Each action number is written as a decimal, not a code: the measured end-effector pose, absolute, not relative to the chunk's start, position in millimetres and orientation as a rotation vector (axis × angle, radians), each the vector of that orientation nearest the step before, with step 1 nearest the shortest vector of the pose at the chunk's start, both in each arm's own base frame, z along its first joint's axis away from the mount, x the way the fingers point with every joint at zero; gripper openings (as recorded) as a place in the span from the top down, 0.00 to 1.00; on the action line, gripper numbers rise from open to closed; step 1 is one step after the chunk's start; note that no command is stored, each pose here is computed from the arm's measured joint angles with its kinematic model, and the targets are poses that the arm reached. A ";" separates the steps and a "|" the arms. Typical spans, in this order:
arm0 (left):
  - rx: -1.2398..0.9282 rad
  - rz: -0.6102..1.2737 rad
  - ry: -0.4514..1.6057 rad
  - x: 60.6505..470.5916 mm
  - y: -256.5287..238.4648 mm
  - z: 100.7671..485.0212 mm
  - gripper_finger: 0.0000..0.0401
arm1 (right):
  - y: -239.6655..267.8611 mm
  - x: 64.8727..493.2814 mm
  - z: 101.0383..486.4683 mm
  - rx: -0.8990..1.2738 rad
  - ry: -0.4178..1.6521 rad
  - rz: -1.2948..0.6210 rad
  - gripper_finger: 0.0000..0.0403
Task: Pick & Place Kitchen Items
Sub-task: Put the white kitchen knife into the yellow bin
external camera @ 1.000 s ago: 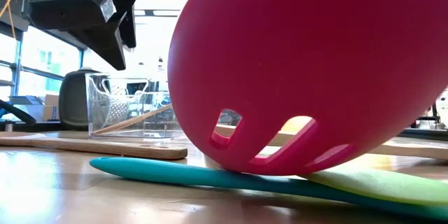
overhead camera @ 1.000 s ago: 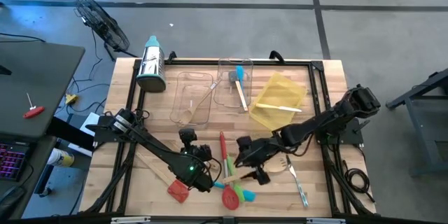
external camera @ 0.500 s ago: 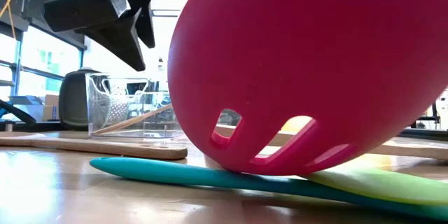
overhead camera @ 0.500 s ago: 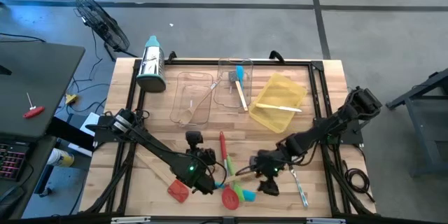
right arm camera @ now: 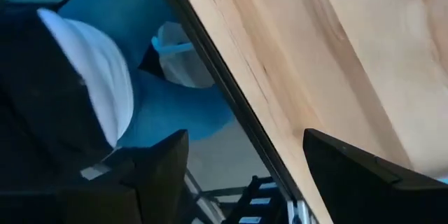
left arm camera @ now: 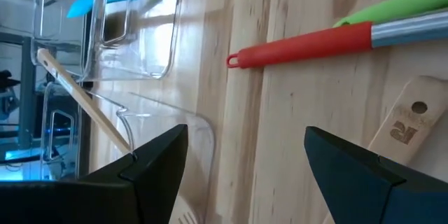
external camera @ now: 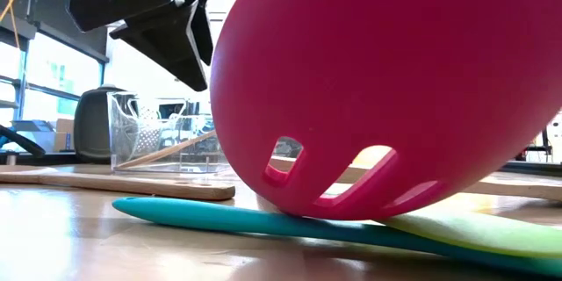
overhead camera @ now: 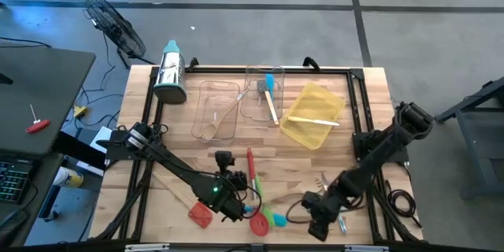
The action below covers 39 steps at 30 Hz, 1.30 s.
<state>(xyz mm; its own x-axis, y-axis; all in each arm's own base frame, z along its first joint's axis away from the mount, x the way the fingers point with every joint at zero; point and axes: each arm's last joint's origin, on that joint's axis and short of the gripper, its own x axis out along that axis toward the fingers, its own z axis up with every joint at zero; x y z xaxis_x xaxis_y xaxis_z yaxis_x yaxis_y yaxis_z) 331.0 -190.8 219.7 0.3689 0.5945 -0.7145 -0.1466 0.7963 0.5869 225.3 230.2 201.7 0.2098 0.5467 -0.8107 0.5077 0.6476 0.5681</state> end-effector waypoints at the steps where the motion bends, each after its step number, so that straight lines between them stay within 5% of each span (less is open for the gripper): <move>1: 0.465 0.498 1.094 331.4 -191.0 219.8 0.29 | 232.7 221.7 201.2 0.958 1.429 0.010 0.32; 21: 0.439 0.438 1.022 341.2 -197.4 220.5 0.29 | 238.9 165.4 187.4 1.109 1.463 -0.740 0.32; 39: 0.433 0.437 1.016 341.7 -197.9 220.5 0.29 | 248.6 164.0 156.0 1.057 1.533 -0.894 0.32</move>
